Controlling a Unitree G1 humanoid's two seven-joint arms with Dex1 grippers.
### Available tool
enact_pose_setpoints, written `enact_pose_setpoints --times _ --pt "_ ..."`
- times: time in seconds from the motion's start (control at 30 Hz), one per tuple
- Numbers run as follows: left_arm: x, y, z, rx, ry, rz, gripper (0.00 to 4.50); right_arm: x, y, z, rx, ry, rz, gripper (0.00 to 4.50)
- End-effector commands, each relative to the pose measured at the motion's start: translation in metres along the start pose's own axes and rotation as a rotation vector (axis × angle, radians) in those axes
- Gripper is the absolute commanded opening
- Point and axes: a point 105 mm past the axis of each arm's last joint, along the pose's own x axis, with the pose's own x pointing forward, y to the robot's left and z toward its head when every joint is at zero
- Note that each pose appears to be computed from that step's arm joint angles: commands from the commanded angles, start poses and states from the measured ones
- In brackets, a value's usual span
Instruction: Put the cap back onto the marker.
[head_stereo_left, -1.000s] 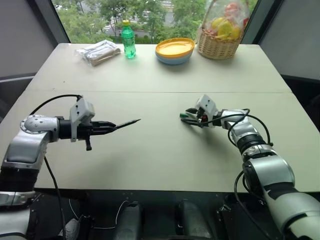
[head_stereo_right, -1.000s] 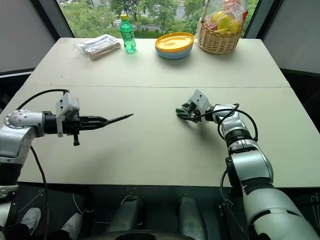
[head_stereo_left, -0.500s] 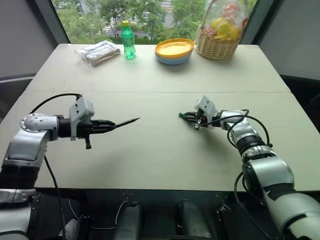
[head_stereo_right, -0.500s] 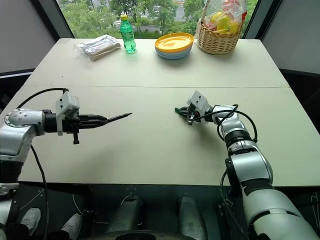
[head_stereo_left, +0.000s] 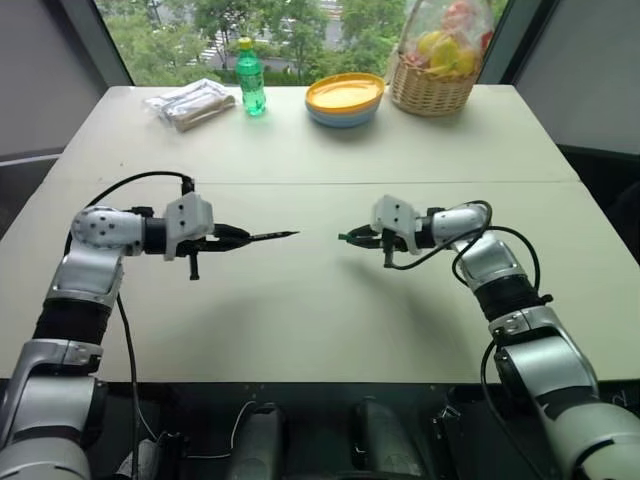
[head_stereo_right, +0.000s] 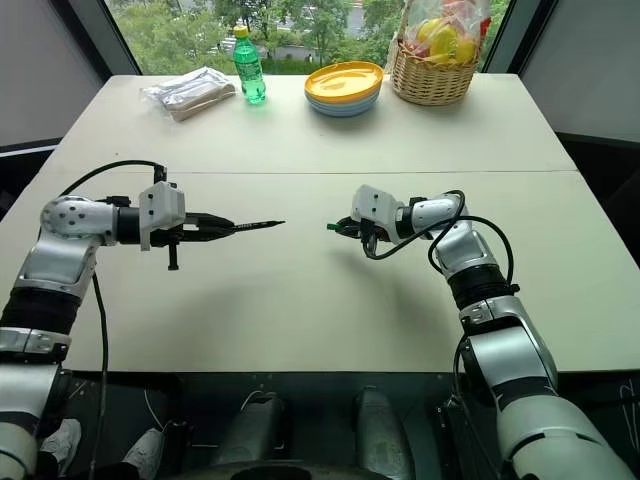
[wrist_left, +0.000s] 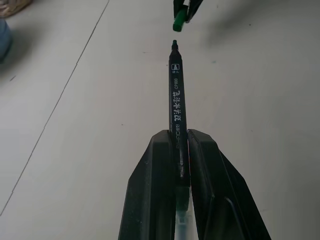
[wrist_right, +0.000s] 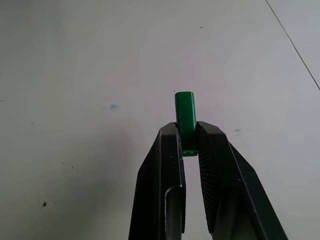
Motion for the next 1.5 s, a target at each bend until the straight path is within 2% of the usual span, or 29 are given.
enact_pose_setpoints --times 0.03,0.6,1.5 --pt "0.0 0.005 0.006 0.074 -0.009 0.01 0.05 -0.001 -0.003 0.015 -0.045 -0.023 -0.03 0.13" --pt "0.003 0.004 0.005 0.106 -0.018 0.004 0.05 0.005 0.007 0.038 -0.102 -0.06 -0.034 0.13" --pt "0.007 0.005 0.015 0.111 -0.049 0.005 0.05 0.014 0.019 0.057 -0.123 -0.108 -0.009 0.13"
